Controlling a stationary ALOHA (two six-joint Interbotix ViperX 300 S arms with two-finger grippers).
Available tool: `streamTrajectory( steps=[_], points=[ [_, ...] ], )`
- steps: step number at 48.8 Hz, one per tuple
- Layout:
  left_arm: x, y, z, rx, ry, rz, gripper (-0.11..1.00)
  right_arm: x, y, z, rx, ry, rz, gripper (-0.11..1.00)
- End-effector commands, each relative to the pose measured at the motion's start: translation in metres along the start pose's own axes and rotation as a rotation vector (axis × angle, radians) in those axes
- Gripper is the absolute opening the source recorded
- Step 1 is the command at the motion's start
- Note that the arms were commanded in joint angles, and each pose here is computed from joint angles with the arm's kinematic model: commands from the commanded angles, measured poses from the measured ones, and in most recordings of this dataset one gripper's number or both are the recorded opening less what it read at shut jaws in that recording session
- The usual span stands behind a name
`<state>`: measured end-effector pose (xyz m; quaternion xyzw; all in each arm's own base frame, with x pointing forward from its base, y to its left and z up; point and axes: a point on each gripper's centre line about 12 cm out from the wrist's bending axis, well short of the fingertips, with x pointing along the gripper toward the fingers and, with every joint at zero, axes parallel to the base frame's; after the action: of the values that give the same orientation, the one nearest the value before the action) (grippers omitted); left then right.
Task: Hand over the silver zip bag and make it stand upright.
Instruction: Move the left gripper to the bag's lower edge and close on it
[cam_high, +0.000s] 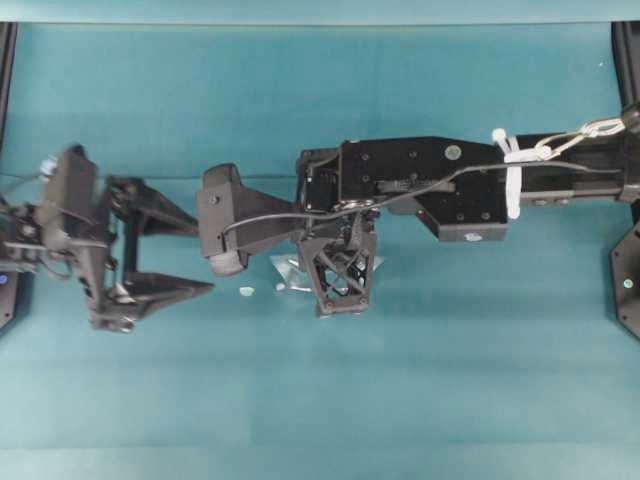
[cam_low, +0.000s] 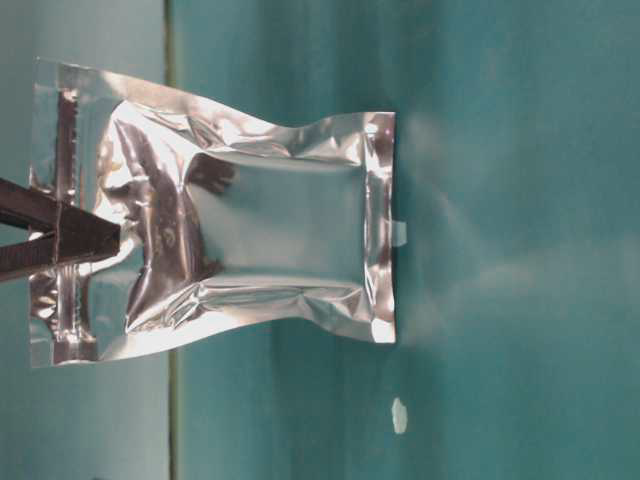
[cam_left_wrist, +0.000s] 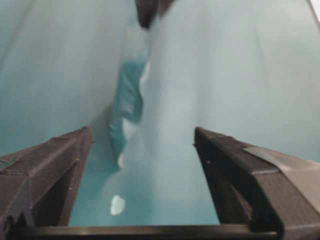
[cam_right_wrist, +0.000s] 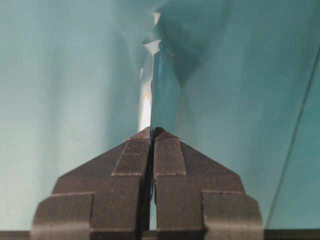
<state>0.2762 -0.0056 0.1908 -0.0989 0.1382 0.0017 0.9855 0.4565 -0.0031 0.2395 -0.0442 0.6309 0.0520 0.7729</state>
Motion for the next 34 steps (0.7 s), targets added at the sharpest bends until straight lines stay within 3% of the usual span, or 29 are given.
streamTrajectory(
  steps=[1,34],
  points=[
    [0.012,-0.002,0.001,0.006,-0.018,-0.012,0.91,-0.006,0.003,0.002,-0.006,-0.018,-0.001,0.01],
    [0.093,0.005,-0.037,0.004,-0.001,-0.012,0.91,-0.005,0.003,0.001,0.007,-0.016,-0.003,0.01]
  ],
)
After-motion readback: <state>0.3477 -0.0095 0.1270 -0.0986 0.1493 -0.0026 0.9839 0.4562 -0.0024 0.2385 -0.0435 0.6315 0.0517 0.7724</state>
